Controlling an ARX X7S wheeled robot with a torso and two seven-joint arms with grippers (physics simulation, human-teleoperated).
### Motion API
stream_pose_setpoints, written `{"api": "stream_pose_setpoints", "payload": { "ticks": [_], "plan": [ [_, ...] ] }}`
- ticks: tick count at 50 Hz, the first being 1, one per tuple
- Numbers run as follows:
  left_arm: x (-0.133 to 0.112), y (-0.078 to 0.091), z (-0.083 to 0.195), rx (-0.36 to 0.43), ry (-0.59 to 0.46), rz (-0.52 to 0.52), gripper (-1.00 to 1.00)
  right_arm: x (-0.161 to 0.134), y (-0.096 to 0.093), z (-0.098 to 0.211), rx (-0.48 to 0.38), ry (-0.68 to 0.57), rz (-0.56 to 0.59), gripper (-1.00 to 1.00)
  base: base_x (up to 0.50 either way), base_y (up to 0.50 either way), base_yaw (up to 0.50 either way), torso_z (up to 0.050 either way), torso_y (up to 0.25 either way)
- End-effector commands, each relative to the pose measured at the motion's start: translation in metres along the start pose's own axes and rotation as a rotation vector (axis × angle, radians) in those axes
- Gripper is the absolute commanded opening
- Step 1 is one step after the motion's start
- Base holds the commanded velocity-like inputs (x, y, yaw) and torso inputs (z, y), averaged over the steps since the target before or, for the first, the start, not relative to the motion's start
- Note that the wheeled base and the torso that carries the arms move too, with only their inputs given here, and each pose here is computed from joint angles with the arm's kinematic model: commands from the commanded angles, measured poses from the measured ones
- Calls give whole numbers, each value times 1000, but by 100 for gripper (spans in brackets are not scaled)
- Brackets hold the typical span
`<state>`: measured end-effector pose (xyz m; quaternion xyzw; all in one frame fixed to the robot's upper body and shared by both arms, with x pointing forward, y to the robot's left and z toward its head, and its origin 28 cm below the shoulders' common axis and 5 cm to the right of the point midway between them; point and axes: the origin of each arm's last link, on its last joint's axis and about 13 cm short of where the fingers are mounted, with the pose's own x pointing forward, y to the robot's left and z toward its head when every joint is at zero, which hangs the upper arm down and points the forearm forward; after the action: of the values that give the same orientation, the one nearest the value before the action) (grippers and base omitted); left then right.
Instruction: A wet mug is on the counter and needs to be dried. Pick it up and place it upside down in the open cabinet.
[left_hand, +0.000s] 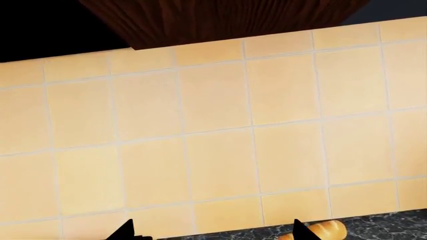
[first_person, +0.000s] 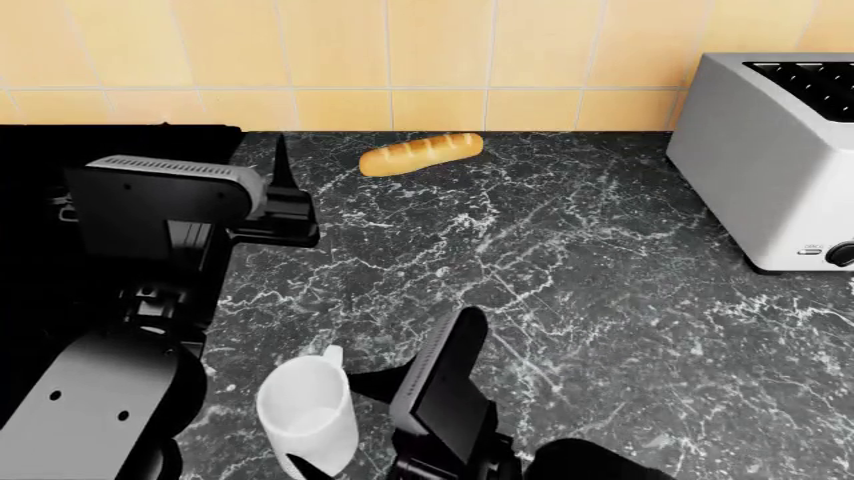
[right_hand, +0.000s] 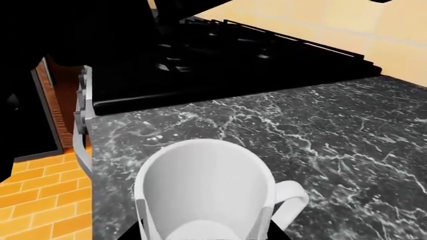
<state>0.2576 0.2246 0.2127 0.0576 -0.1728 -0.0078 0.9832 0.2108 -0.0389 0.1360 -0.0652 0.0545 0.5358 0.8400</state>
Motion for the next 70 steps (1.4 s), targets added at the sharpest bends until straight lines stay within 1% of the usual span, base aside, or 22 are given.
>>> {"api": "stream_pose_setpoints", "payload": {
  "ticks": [1,18,24,31,36,40,43,47,52,55,58,60,64,70],
  "plan": [
    [0,0,-1,1,2,0,100,2,-1,-2,8,-16,5,-100,0,0,0,0,0],
    [-1,2,-1,0,0,5,100,-3,0,1,1,-32,-20,-100,0,0,0,0,0],
    [-1,2,0,0,-1,5,100,-8,-1,8,-22,-50,-56,-100,0,0,0,0,2],
    [-1,3,1,1,-5,6,100,-19,-5,24,-73,-73,-122,-100,0,0,0,0,0],
    [-1,4,1,0,-9,9,100,-31,-11,37,-126,-62,-195,-100,0,0,0,0,0],
    [-1,4,2,1,-10,9,100,-44,-19,49,-178,-32,-277,-100,0,0,0,0,0],
    [-1,4,2,2,-10,9,100,-54,-23,60,-200,-29,-324,-100,0,0,0,0,0],
    [0,3,3,2,-12,7,100,-63,-28,72,-218,-45,-393,-100,0,0,0,0,0],
    [1,3,6,4,-15,1,100,-72,-35,79,-221,-76,-496,-100,0,0,0,0,0],
    [2,4,8,5,-19,0,100,-76,-36,84,-234,-82,-522,-100,0,0,0,0,0],
    [2,3,9,7,-21,-3,100,-81,-38,90,-287,-63,-549,-100,0,0,0,0,0],
    [2,3,9,7,-20,-5,100,-84,-38,96,-305,-56,-558,-100,0,0,0,0,5],
    [3,2,10,8,-23,-10,100,-94,-37,112,-323,-52,-588,-100,0,0,0,0,0],
    [3,0,11,9,-26,-20,100,-105,-41,123,-349,-11,-654,-100,0,0,0,0,0]
  ]
}}
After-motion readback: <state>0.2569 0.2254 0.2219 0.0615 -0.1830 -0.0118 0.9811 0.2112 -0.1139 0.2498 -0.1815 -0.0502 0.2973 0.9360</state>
